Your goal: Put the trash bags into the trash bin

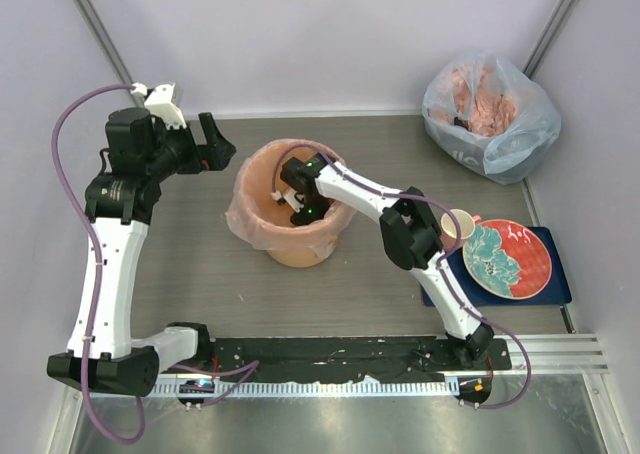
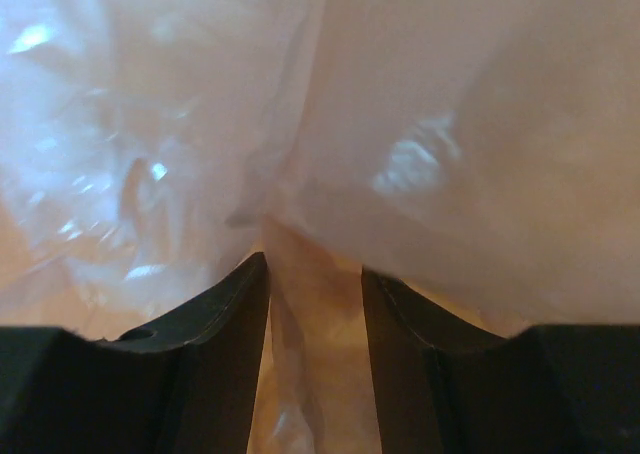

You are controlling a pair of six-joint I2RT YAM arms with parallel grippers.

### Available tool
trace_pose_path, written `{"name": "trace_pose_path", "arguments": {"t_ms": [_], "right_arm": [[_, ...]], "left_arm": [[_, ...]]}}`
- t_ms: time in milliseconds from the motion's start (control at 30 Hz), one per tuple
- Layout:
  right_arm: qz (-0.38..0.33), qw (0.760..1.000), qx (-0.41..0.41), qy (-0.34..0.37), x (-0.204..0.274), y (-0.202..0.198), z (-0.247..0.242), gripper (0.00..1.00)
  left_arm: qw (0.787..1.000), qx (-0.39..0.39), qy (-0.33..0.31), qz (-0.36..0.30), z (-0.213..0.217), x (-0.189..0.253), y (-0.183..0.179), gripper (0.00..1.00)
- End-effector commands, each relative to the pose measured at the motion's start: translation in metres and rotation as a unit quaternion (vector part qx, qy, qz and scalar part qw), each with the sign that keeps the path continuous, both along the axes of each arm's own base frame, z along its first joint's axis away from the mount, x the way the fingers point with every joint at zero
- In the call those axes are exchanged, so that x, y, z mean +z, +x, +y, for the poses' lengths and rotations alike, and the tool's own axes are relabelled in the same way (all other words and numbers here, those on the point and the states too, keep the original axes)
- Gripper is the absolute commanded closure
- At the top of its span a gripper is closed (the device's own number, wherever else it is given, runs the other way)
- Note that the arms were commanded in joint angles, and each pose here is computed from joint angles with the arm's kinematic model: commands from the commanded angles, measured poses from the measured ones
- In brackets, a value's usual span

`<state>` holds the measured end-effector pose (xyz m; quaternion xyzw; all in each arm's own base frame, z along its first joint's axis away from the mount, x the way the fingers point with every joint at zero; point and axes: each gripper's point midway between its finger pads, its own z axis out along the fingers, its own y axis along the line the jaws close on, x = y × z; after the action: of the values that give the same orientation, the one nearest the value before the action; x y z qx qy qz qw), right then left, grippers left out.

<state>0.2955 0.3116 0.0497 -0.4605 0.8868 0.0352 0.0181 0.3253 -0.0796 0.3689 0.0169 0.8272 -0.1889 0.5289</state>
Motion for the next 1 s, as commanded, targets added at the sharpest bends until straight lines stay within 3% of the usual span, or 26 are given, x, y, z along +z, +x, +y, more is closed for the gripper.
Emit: {"name": "trace_pose_path", "arguments": {"t_ms": [0, 367, 567, 700, 967], "right_arm": [[0.054, 0.997, 0.041, -0.04, -0.012, -0.017, -0.013, 0.5], [0.118, 0.976, 0.125, -0.131, -0.048, -0.036, -0.059, 0.48], [0.077, 0.986, 0.121, -0.083, -0.017, -0.019, -0.035, 0.48], [0.057, 0.993, 0.099, -0.04, 0.004, -0.021, -0.02, 0.54], [0.037, 0.996, 0.08, -0.014, 0.024, -0.027, -0.018, 0.57]], "left_arm": [[1.0, 0.018, -0.006, -0.015, 0.007, 0.005, 0.0, 0.0], [0.999, 0.041, -0.006, 0.003, 0.021, -0.008, -0.003, 0.0], [0.999, 0.04, -0.014, 0.014, 0.019, -0.014, 0.001, 0.0], [0.999, 0.029, -0.023, 0.015, 0.015, -0.013, 0.005, 0.0], [0.999, 0.012, -0.042, 0.016, 0.006, -0.018, 0.01, 0.0]]}}
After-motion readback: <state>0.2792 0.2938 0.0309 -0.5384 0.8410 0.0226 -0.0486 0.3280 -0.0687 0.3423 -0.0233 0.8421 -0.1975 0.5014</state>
